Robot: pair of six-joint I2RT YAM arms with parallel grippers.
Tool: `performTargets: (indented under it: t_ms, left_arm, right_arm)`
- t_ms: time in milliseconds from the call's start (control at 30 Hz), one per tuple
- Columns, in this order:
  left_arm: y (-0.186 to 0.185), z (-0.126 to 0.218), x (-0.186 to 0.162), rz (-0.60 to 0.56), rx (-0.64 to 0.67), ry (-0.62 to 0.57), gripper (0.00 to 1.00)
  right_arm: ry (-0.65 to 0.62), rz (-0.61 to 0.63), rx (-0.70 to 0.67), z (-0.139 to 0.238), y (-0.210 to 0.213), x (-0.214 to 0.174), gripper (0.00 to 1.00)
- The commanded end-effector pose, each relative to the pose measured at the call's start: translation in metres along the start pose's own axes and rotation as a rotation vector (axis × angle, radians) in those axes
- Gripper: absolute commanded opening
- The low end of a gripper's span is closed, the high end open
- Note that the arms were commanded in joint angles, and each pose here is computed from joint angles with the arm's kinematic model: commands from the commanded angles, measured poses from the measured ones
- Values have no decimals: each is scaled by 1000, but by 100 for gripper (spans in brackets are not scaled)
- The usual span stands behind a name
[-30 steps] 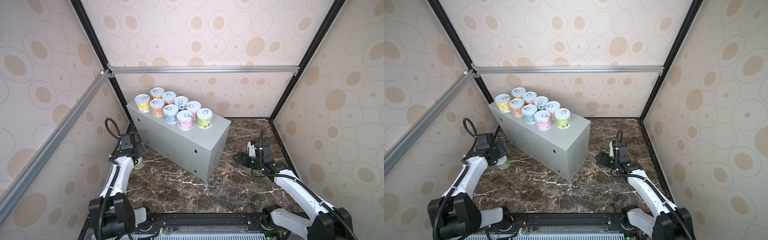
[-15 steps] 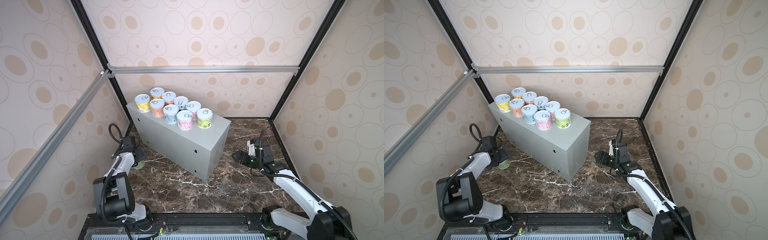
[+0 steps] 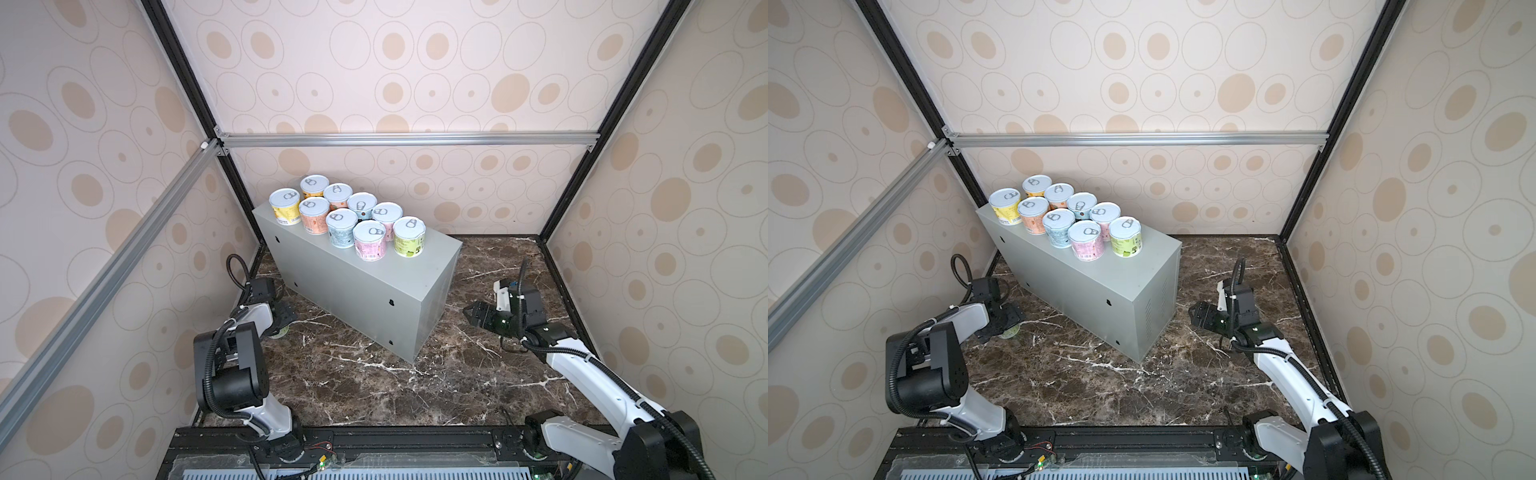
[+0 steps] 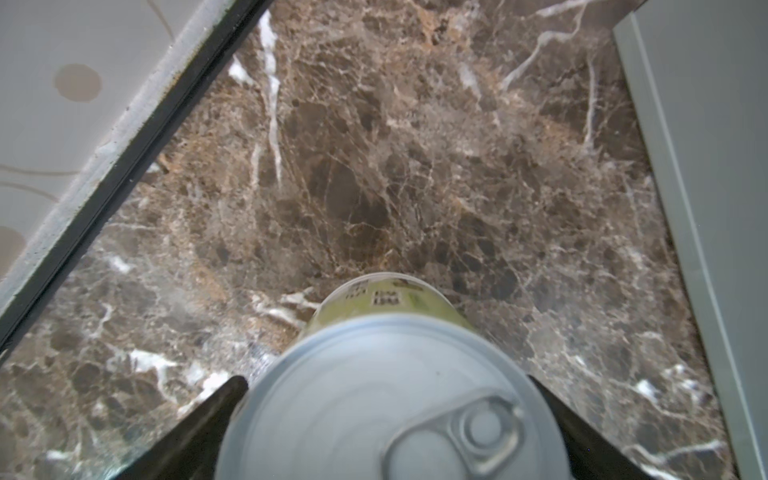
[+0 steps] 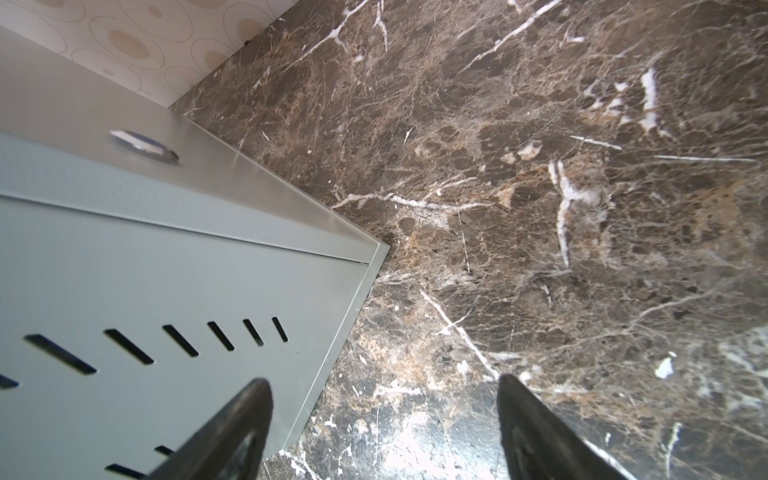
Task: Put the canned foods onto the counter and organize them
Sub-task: 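Lift the green can with the left gripper up toward the cabinet top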
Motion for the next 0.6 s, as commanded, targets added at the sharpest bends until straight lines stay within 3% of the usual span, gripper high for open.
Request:
performTargets:
  t_ms: [0, 333, 567]
  left_arm:
    - [4, -4, 8, -18, 14, -23, 97]
    - [4, -17, 10, -26, 30, 4, 92]
    - [5, -15, 11, -30, 34, -3, 82]
  right_arm:
    - [9, -3, -4, -1, -3, -4, 87]
    - [5, 13, -15, 3, -5, -4, 87]
    - [2, 15, -20, 3, -5, -3, 87]
Point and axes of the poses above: each gripper's point midway between its finger pads, its own z axis back along the fingers, its own y axis along the line the jaws close on, x = y × z, the point moved 1 cm from there along z, back along the fingers
